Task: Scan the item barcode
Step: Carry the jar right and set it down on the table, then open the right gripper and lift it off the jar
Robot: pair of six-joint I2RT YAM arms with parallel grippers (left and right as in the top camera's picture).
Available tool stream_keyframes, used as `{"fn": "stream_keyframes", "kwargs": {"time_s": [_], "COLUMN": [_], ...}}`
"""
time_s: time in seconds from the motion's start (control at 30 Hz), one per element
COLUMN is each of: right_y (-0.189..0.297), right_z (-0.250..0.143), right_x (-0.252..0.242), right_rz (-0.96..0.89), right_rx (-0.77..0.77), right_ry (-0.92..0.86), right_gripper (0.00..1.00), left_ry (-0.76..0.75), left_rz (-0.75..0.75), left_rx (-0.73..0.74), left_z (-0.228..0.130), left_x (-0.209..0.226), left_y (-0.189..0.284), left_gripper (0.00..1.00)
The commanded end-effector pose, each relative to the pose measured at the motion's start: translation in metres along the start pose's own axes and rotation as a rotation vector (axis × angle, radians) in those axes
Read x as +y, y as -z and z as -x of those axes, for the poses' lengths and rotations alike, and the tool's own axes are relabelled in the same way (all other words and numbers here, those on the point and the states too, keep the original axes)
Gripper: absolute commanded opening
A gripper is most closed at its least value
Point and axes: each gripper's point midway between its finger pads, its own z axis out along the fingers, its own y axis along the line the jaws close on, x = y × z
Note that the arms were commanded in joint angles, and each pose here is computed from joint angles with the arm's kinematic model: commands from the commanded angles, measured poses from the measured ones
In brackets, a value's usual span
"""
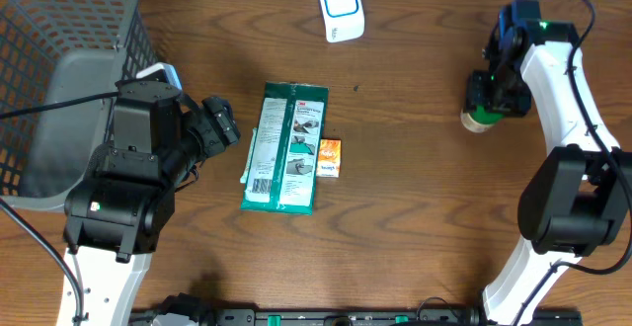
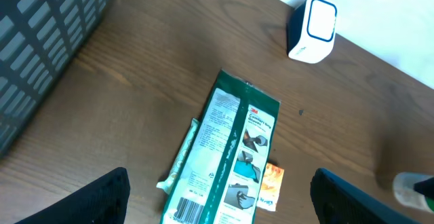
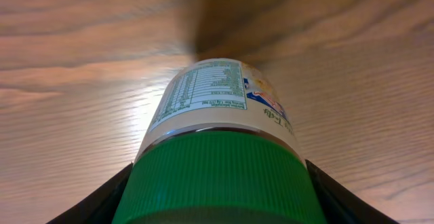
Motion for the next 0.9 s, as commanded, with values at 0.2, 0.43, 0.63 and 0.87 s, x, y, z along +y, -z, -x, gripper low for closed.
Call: {"fn": "stream_keyframes", "kwargs": {"time_s": [0.2, 0.43, 0.63, 0.87], "right_y": [-0.032, -0.033, -0.018, 0.021], "right_z": [-0.018, -0.019, -0.01, 0.004], "right_x": [-0.025, -0.03, -0.03, -0.03], "right_rz": [-0.025, -0.025, -0.022, -0.016], "right_rx": [0.06, 0.064, 0.033, -0.007], "right_ry": [-0.061, -0.073, -0.048, -0.05], "right_gripper": [0.35, 0.99, 0.99, 0.99], "left_ry": [-0.015, -0.015, -0.015, -0.015], "left_rz": [0.008, 0.008, 0.008, 0.008], "left_rx": [-0.023, -0.023, -0.023, -0.023], "left_z": [0.006, 0.006, 0.006, 0.006], "left_x": [0.001, 0.001, 0.001, 0.001], "left_y": [0.004, 0.004, 0.004, 0.004], "left_gripper": [0.86, 0.86, 0.86, 0.86]}}
